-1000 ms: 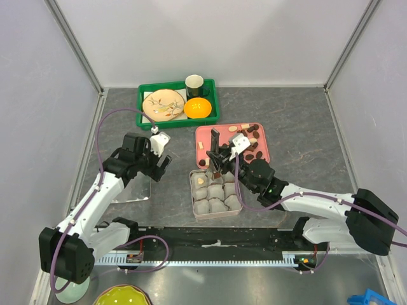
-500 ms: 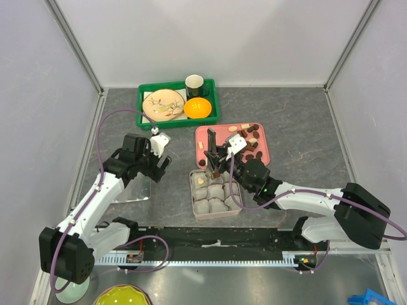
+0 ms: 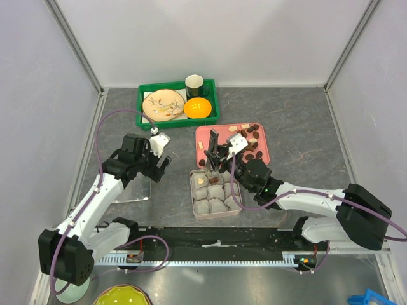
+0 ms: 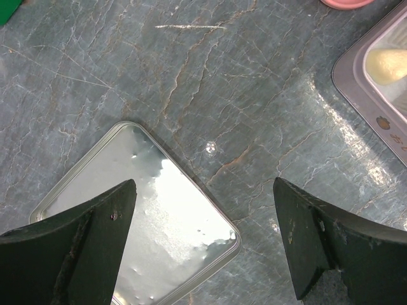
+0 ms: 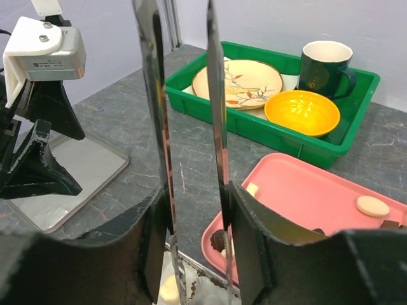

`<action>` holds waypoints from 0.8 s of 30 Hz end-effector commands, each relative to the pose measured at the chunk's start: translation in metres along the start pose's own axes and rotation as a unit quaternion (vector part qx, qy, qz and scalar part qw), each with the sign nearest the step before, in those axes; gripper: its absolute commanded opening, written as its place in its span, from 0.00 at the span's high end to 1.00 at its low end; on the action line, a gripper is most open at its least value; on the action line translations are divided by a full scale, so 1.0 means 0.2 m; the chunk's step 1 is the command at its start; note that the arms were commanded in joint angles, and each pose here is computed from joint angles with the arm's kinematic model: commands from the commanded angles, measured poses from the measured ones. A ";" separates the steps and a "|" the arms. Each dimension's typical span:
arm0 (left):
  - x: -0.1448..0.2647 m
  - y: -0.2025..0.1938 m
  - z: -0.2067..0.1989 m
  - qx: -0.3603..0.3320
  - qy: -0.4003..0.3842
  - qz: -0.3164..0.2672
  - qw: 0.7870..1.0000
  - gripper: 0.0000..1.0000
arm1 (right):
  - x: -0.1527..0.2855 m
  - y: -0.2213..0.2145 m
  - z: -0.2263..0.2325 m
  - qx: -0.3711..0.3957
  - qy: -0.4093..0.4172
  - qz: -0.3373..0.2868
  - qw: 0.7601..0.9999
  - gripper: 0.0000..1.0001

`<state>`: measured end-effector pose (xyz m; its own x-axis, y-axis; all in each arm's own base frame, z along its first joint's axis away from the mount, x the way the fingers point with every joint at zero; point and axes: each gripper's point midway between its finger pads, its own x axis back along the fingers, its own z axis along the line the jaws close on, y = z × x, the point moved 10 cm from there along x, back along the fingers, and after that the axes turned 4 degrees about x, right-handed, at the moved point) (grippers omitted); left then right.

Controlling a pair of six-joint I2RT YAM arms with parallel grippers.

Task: Pack the chocolate

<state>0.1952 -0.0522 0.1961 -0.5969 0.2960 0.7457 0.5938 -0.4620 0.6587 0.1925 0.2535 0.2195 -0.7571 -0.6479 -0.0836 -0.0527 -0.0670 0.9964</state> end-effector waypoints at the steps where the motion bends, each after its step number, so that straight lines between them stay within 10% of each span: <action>1: 0.02 0.00 0.00 -0.009 -0.004 -0.010 1.000 0.05 | 0.00 0.11 0.00 -0.010 -0.006 -0.053 0.999 0.55; 24: 0.03 0.00 0.01 -0.015 0.004 -0.010 1.000 0.05 | -0.29 0.12 -0.51 0.096 -0.258 -0.094 0.957 0.82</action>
<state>0.1922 -0.0513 0.1985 -0.6016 0.2970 0.7415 0.5896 -0.4612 0.6631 0.2822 0.2086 0.2329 -0.9487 -0.2448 -0.2001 -0.2238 0.0726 0.9719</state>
